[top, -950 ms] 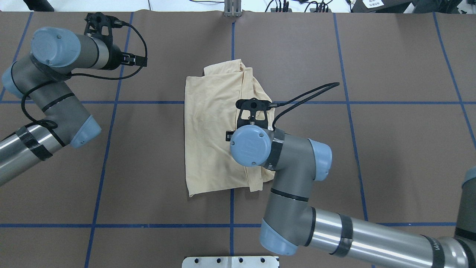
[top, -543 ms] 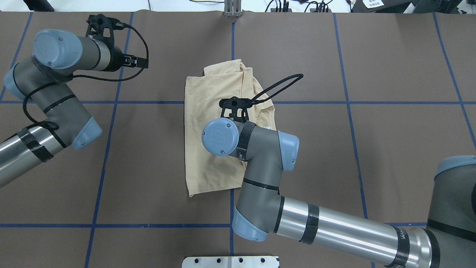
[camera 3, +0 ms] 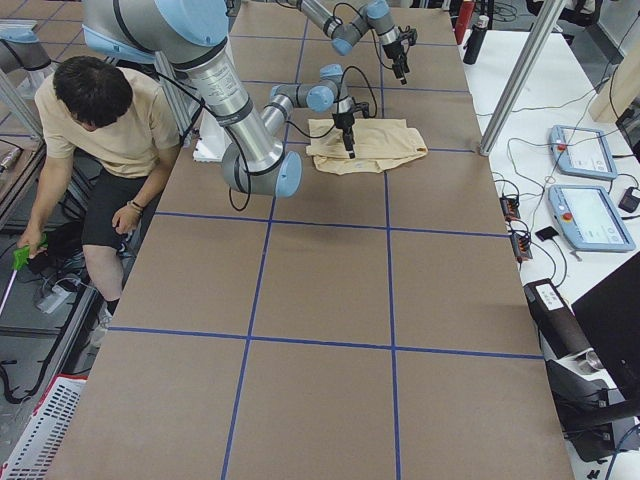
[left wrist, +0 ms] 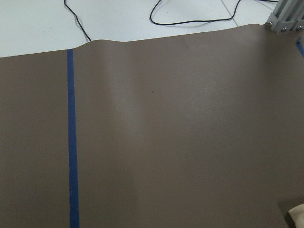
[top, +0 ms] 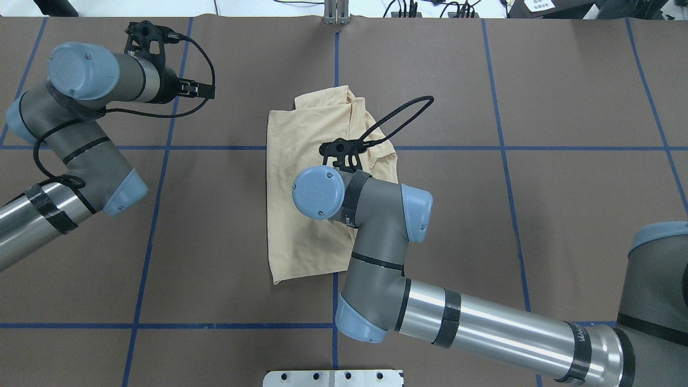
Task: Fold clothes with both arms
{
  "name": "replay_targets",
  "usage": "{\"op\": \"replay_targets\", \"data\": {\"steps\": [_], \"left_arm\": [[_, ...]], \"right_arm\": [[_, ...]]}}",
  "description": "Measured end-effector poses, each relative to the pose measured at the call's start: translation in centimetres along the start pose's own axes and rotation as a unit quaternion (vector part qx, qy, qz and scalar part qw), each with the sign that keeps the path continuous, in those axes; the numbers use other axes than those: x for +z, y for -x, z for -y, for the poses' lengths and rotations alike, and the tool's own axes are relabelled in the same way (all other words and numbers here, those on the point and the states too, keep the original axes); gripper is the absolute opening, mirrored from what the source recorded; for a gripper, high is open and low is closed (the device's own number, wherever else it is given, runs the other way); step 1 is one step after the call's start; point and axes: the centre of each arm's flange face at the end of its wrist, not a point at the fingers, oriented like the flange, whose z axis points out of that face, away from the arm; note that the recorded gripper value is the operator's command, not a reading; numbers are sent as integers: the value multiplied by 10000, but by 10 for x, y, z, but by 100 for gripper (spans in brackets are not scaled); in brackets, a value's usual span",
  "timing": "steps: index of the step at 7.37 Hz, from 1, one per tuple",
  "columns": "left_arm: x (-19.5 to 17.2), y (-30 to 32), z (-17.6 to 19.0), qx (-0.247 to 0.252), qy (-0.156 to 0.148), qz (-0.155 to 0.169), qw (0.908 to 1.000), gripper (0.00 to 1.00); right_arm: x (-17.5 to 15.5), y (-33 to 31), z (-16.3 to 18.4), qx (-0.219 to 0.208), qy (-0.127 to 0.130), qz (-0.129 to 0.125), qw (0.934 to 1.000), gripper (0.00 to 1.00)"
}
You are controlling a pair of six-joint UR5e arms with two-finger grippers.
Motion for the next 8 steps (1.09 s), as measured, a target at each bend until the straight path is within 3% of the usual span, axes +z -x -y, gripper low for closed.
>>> {"op": "replay_targets", "data": {"steps": [5,8], "left_arm": [[1,-1,-1,-34,12,-4,10000,100],[1,-1,-3,-35,21,-4,10000,100]], "right_arm": [[13,-48,30,-607,83,-436,9972,100],[17,-125,22,-876,41,-418,9953,100]]}}
